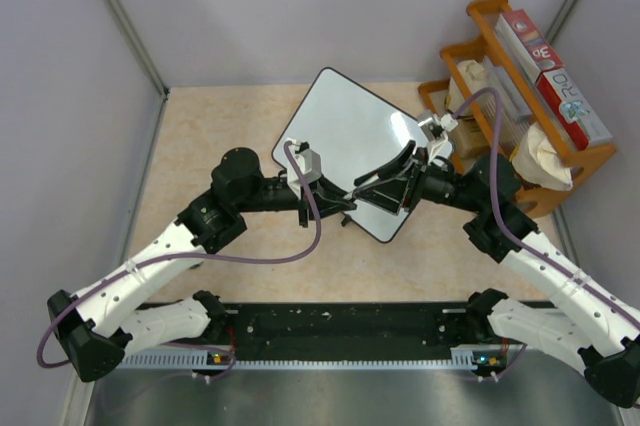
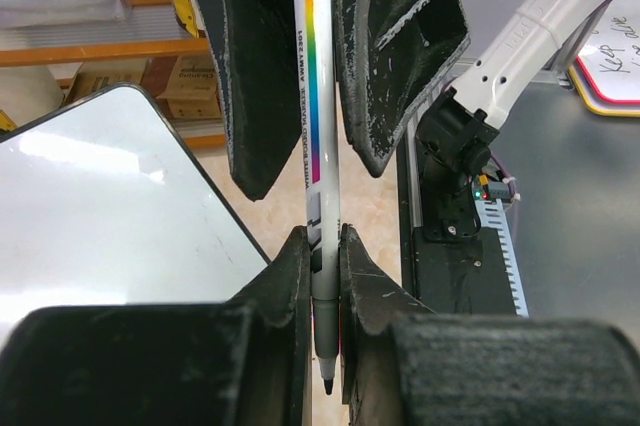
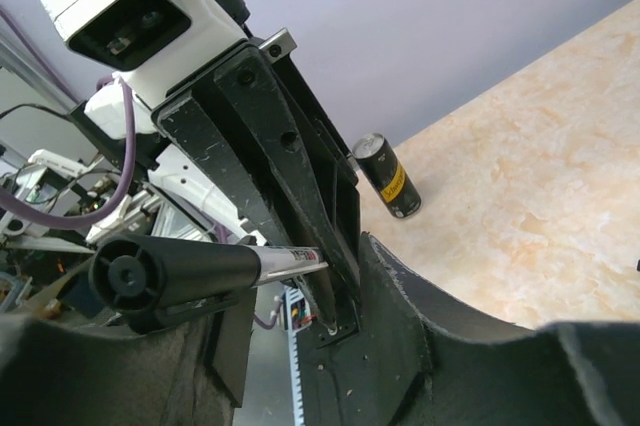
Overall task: Write a sentence on the whiteboard
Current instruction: Pick up the whiteboard marker at the center of the board, then adjust the whiteboard at the center of the board.
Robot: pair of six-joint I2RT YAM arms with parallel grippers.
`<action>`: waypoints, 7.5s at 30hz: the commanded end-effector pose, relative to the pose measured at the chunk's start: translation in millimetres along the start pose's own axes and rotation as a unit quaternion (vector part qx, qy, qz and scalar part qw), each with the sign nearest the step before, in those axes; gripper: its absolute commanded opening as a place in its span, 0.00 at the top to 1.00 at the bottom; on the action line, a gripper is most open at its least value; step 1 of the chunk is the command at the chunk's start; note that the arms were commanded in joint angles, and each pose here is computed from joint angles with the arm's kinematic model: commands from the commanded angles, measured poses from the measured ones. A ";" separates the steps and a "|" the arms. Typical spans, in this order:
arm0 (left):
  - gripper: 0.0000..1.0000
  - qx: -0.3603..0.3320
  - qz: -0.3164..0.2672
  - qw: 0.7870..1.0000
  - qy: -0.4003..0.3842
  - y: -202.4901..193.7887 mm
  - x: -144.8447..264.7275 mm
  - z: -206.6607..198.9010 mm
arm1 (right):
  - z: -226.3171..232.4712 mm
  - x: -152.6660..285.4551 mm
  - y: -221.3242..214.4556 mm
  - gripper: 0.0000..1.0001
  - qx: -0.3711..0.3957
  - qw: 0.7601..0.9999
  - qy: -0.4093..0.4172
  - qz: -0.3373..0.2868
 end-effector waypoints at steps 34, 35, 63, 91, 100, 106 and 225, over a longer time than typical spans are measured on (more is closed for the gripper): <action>0.01 0.227 0.112 0.865 0.433 -87.8 59.3 125.5 | -80.9 43.6 -31.7 1.00 -0.028 0.955 -0.294 -0.018; 0.01 0.233 0.130 0.852 0.451 -104.2 62.1 132.3 | -82.5 45.2 -32.6 1.00 -0.032 0.955 -0.296 -0.018; 0.41 0.258 0.287 0.777 0.498 -257.2 59.7 229.7 | -92.4 67.7 -36.8 1.00 -0.046 0.949 -0.311 -0.025; 0.97 0.296 0.280 0.798 0.443 -262.0 56.6 199.0 | -82.8 74.0 -41.2 1.00 -0.054 0.952 -0.301 -0.029; 1.00 0.335 0.277 0.763 0.478 -267.8 65.0 163.7 | -83.0 76.2 -45.2 1.00 -0.057 0.951 -0.304 -0.027; 1.00 0.373 0.267 0.747 0.481 -275.9 53.3 128.5 | -84.1 76.7 -47.9 1.00 -0.059 0.950 -0.305 -0.023; 0.15 0.407 -0.074 0.828 0.379 -112.3 188.9 151.7 | -113.7 37.1 -23.7 1.00 -0.002 0.960 -0.278 0.032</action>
Point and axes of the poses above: each gripper's point midway between its finger pads, its own x axis back along the fingers, its own z axis along the line the jaws close on, y = z × x, the point moved 5 cm from there along x, back along the fingers, and after that the axes turned 4 degrees about x, right-handed, at the moved point
